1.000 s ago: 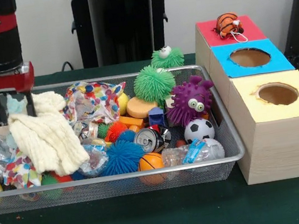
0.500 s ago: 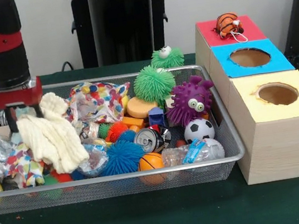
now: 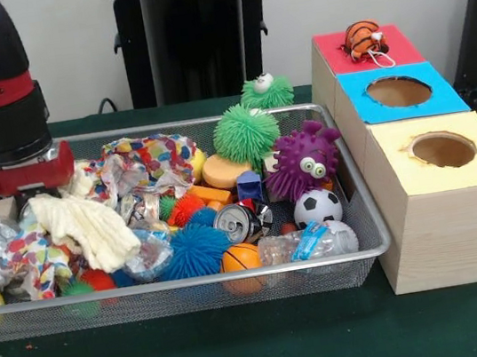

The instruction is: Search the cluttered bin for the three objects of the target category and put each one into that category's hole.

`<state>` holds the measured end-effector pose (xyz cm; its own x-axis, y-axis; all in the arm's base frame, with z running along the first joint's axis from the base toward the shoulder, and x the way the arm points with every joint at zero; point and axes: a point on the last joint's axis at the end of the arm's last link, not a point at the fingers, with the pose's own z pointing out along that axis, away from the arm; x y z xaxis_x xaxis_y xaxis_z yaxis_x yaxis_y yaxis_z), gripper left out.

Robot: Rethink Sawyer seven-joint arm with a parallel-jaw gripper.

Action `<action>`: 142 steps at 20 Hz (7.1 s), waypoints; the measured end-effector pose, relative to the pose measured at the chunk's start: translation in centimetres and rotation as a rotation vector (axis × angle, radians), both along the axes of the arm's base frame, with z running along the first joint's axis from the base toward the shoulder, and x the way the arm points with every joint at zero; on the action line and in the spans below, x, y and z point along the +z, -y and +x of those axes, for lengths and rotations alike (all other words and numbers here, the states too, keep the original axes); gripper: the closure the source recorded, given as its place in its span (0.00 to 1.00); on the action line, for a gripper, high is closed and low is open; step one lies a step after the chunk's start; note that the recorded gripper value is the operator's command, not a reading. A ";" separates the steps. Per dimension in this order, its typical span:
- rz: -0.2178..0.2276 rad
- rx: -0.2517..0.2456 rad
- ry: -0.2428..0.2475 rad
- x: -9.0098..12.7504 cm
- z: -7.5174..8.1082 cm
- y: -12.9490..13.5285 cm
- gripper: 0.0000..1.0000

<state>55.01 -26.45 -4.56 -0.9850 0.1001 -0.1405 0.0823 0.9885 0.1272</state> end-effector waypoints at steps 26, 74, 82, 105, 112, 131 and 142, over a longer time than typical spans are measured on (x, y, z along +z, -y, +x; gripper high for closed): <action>0.211 -0.238 0.104 3.2 3.8 -8.9 1.00; 0.172 -0.151 -0.074 6.7 1.9 -20.8 0.00; 0.032 -0.058 -0.210 10.9 -0.2 -18.3 0.00; -0.268 0.010 -0.049 16.8 4.2 -5.5 0.00; -0.318 -0.001 0.000 18.0 5.5 -1.2 0.00; -0.367 -0.024 0.147 19.8 11.7 4.8 0.00; -0.385 0.014 0.179 18.7 14.5 3.8 0.00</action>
<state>69.54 -30.22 14.14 -0.9427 -0.0061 -0.3337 0.0788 0.9675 -0.2402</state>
